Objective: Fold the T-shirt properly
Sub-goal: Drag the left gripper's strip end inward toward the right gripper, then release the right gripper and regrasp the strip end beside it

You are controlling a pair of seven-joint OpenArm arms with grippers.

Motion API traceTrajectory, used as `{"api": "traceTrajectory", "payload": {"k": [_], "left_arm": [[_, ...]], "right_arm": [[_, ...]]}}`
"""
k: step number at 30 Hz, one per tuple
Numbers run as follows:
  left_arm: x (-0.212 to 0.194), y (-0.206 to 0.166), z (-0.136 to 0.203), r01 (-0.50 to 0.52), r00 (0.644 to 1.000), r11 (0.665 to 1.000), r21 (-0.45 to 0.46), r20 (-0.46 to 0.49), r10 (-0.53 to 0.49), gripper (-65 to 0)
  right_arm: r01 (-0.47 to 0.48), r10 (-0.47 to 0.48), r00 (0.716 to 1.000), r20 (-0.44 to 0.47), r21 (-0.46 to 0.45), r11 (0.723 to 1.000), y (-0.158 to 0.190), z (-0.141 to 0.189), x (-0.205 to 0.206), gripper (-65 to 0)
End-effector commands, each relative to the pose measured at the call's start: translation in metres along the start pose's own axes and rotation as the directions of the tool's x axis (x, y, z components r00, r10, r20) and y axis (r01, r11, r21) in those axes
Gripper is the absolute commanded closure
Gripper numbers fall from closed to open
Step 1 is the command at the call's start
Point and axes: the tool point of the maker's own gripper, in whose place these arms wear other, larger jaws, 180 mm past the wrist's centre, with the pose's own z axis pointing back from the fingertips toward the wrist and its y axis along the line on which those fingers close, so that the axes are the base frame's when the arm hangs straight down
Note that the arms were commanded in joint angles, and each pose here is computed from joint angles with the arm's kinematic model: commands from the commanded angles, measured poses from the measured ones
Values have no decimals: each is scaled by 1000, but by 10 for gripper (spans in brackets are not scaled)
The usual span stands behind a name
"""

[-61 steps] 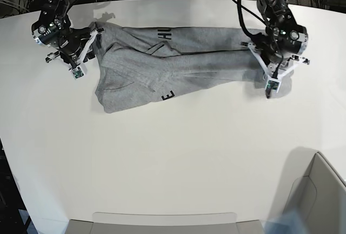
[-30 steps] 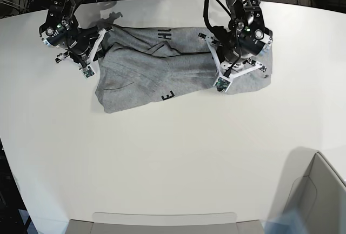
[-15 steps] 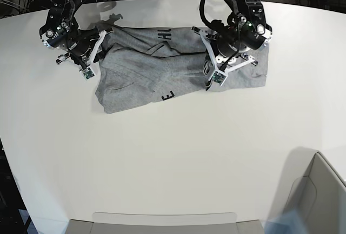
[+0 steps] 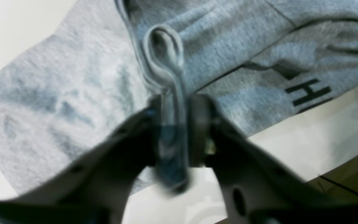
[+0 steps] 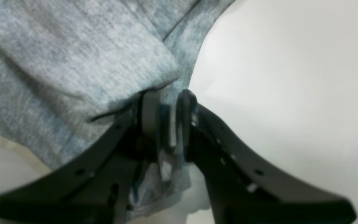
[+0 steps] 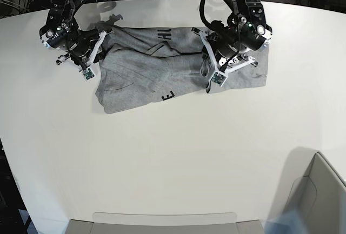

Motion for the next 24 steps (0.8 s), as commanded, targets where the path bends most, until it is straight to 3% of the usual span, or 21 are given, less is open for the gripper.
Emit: {"api": "traceTrajectory", "payload": {"k": [1,4,9,14,18,24], "left_arm": [[11,-2,3,7,999,1000,-7,43,-7,-226],[11,-2,3,7,999,1000,-7,43,-7,-253],[10,8,5,-18,999,1000,15,44,18,-209],[-18,56,15,-159,987,979,125,21,158,-145],[-29,88,19,-250,968,949,193,27,249,-146],[-42,84,-8,-291,954,947,134,-41,298,-146]], "right_arm": [[-20,20,1000,24,-3,1000,-2,3,8,-126],[-20,20,1000,24,-3,1000,-2,3,8,-126],[-18,19,999,28,-10,1000,-4,4,8,-126],[-31,33,998,54,-30,999,-8,11,17,-127],[-49,53,995,89,-53,997,-10,20,29,-127],[-62,74,980,184,-72,995,-8,30,53,-128]]}}
